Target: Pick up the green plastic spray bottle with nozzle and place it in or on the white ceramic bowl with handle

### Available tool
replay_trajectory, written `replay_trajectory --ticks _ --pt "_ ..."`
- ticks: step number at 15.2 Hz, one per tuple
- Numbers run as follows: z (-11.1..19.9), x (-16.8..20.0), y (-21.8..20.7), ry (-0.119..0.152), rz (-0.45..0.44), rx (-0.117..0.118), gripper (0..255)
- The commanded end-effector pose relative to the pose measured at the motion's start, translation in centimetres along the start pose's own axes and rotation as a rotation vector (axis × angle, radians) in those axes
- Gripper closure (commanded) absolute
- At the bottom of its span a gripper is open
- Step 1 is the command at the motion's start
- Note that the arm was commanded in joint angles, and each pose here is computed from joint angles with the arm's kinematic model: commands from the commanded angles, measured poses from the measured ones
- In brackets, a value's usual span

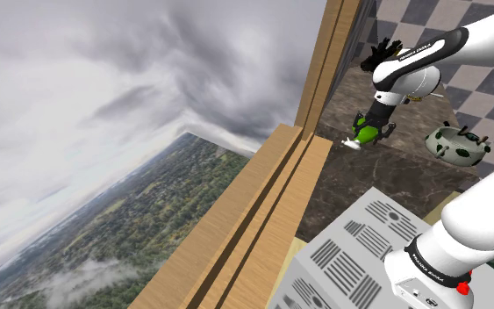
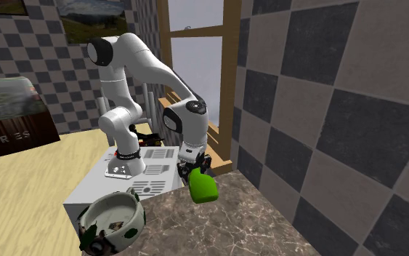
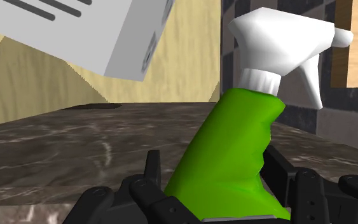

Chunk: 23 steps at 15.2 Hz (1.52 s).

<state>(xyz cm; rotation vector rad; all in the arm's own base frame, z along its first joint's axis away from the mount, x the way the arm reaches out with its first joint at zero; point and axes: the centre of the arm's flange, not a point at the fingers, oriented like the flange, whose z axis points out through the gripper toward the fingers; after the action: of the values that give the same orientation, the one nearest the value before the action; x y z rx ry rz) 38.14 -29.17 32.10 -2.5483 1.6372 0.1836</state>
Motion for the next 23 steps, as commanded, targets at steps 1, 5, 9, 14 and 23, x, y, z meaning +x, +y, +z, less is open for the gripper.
replay_trajectory --ticks 1,5,9,14,23 --pt "0.0 0.0 0.0 0.0 0.001 0.0 255" --pt "-1.5 -0.2 0.0 0.0 0.001 0.0 255" --pt "-3.6 -0.6 -0.1 0.0 0.001 0.0 255" --pt "-6.2 -1.0 -0.1 0.0 0.001 0.0 255" --pt "-10.9 -1.7 -0.2 0.0 0.001 0.0 255"
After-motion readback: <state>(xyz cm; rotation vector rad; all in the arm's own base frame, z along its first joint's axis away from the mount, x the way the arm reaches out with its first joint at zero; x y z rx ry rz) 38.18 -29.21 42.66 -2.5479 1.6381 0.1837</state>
